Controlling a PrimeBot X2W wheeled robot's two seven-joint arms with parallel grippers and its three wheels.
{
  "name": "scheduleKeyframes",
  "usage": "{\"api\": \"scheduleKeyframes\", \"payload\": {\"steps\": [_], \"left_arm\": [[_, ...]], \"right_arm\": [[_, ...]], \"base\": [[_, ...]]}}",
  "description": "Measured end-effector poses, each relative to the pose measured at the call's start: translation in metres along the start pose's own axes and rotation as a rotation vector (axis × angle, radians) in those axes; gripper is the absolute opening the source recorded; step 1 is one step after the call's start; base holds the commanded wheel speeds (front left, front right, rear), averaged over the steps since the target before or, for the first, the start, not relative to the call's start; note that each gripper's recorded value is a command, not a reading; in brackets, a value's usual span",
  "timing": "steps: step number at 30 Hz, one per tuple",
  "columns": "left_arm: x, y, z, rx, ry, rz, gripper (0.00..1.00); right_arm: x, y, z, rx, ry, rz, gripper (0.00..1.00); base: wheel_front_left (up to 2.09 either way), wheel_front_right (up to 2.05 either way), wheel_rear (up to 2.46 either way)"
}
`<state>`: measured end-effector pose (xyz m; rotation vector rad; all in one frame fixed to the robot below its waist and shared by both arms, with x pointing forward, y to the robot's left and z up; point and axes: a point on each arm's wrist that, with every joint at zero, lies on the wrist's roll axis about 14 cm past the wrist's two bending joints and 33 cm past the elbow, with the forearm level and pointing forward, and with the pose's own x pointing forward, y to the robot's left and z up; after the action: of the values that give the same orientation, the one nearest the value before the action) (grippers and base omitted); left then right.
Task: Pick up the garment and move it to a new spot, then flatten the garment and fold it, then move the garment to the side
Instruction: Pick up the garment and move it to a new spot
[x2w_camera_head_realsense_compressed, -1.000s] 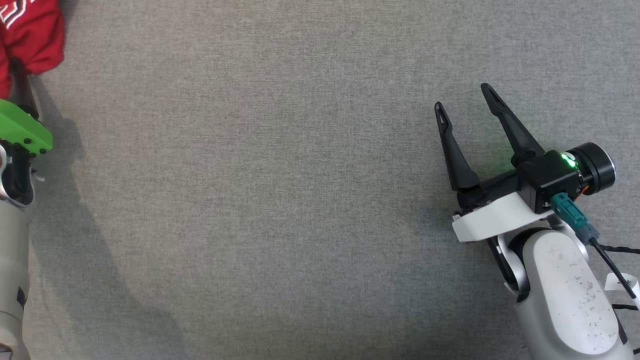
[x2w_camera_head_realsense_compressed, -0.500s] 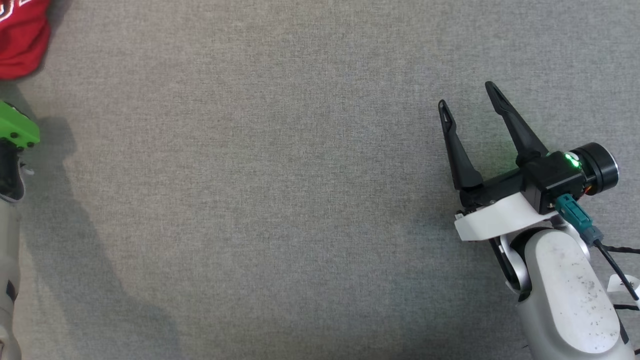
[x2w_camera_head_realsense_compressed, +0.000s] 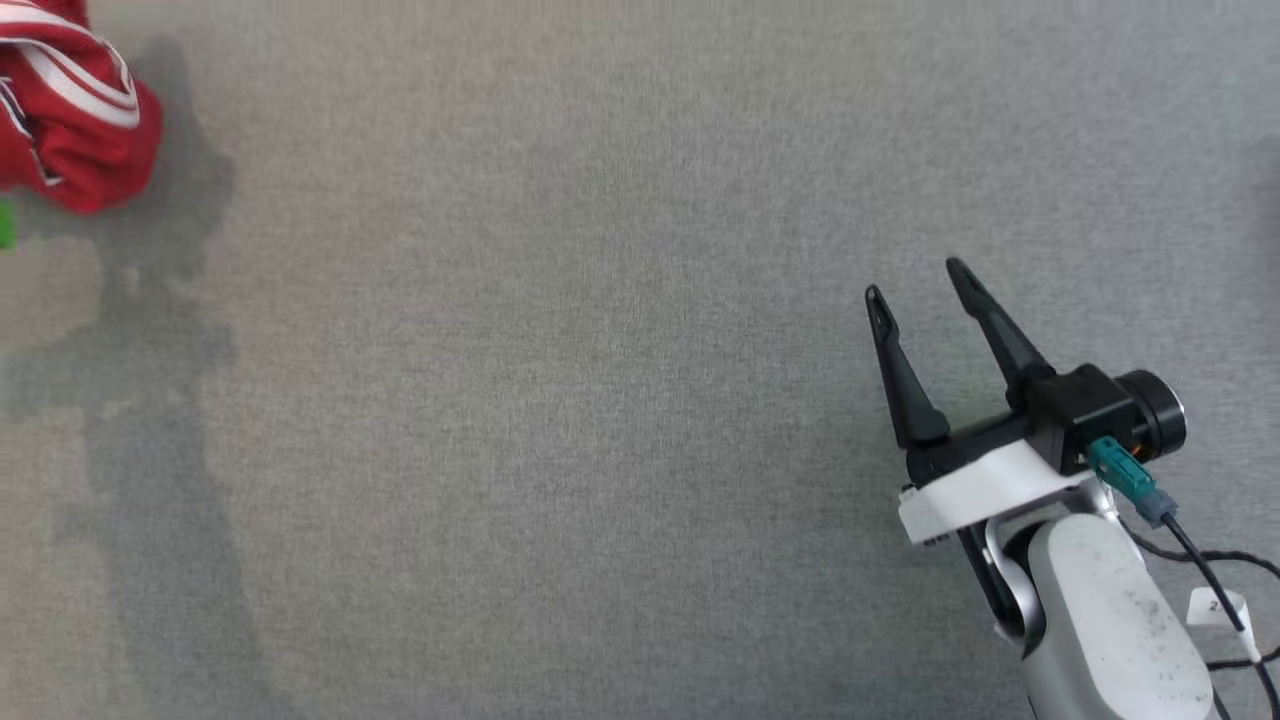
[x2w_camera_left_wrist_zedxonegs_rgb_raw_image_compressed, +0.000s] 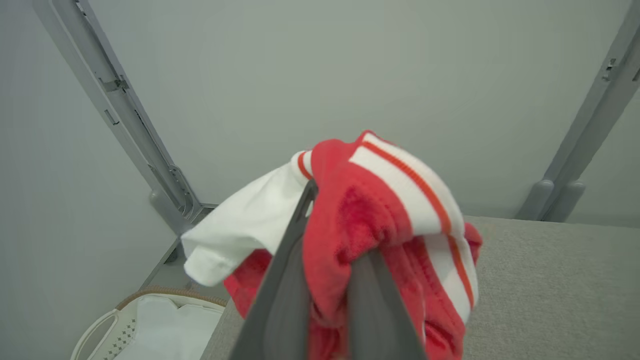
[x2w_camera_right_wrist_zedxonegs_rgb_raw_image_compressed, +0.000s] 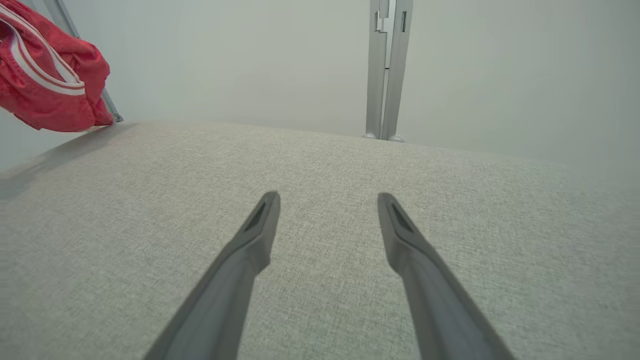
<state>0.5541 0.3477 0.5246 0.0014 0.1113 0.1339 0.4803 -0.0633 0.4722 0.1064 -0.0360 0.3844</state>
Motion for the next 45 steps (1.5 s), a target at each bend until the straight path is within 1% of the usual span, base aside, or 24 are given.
{"api": "scheduleKeyframes", "payload": {"steps": [3,6,9,13,17,19,22,26,30,34,37,38,39,40,41,45], "left_arm": [[-0.006,-0.022,0.039,0.041,-0.071,-0.078,0.00],[-0.017,-0.056,0.074,0.083,-0.132,-0.181,0.00],[-0.032,-0.097,0.106,0.106,-0.197,-0.292,0.00],[-0.056,-0.158,0.129,0.100,-0.261,-0.444,0.00],[-0.081,-0.232,0.132,0.062,-0.287,-0.617,0.00],[-0.095,-0.267,0.124,0.035,-0.282,-0.699,0.00],[-0.112,-0.306,0.100,-0.018,-0.239,-0.786,0.00],[-0.130,-0.341,0.044,-0.104,-0.120,-0.846,0.00],[-0.139,-0.355,-0.011,-0.145,-0.015,-0.837,0.00],[-0.140,-0.352,-0.069,-0.149,0.115,-0.787,0.00],[-0.140,-0.351,-0.094,-0.150,0.176,-0.772,0.00],[-0.140,-0.352,-0.099,-0.154,0.189,-0.770,0.22],[-0.140,-0.352,-0.103,-0.149,0.199,-0.770,0.37],[-0.140,-0.351,-0.106,-0.143,0.202,-0.768,0.85],[-0.141,-0.350,-0.107,-0.137,0.204,-0.768,1.00],[-0.142,-0.343,-0.101,-0.130,0.172,-0.753,1.00]], "right_arm": [[-0.012,0.000,0.011,0.004,-0.017,-0.014,1.00],[-0.026,-0.004,0.023,0.004,-0.034,-0.039,1.00],[-0.040,-0.010,0.038,0.001,-0.063,-0.072,1.00],[-0.058,-0.025,0.056,-0.010,-0.102,-0.131,1.00],[-0.081,-0.051,0.073,-0.030,-0.142,-0.223,1.00],[-0.094,-0.065,0.083,-0.043,-0.167,-0.270,1.00],[-0.111,-0.082,0.094,-0.058,-0.195,-0.333,1.00],[-0.131,-0.099,0.105,-0.073,-0.221,-0.399,1.00],[-0.143,-0.111,0.110,-0.080,-0.231,-0.446,1.00],[-0.148,-0.120,0.105,-0.080,-0.217,-0.474,1.00],[-0.147,-0.125,0.099,-0.082,-0.198,-0.487,1.00],[-0.147,-0.126,0.097,-0.081,-0.191,-0.490,1.00],[-0.147,-0.127,0.094,-0.081,-0.184,-0.492,1.00],[-0.146,-0.127,0.093,-0.080,-0.179,-0.490,1.00],[-0.145,-0.126,0.091,-0.080,-0.174,-0.486,1.00],[-0.137,-0.119,0.086,-0.073,-0.160,-0.459,1.00]], "base": [[0.00,0.00,0.00],[0.00,0.00,0.00],[0.00,0.00,0.00],[0.00,0.00,0.00],[0.00,0.00,0.00],[0.00,0.00,0.00],[0.00,0.00,0.00],[0.00,0.00,0.00],[0.00,0.00,0.00],[0.00,0.00,0.00],[0.00,0.00,0.00],[0.00,0.00,0.00],[0.00,0.00,0.00],[0.00,0.00,0.00],[0.00,0.00,0.00],[0.00,0.00,0.00]]}}
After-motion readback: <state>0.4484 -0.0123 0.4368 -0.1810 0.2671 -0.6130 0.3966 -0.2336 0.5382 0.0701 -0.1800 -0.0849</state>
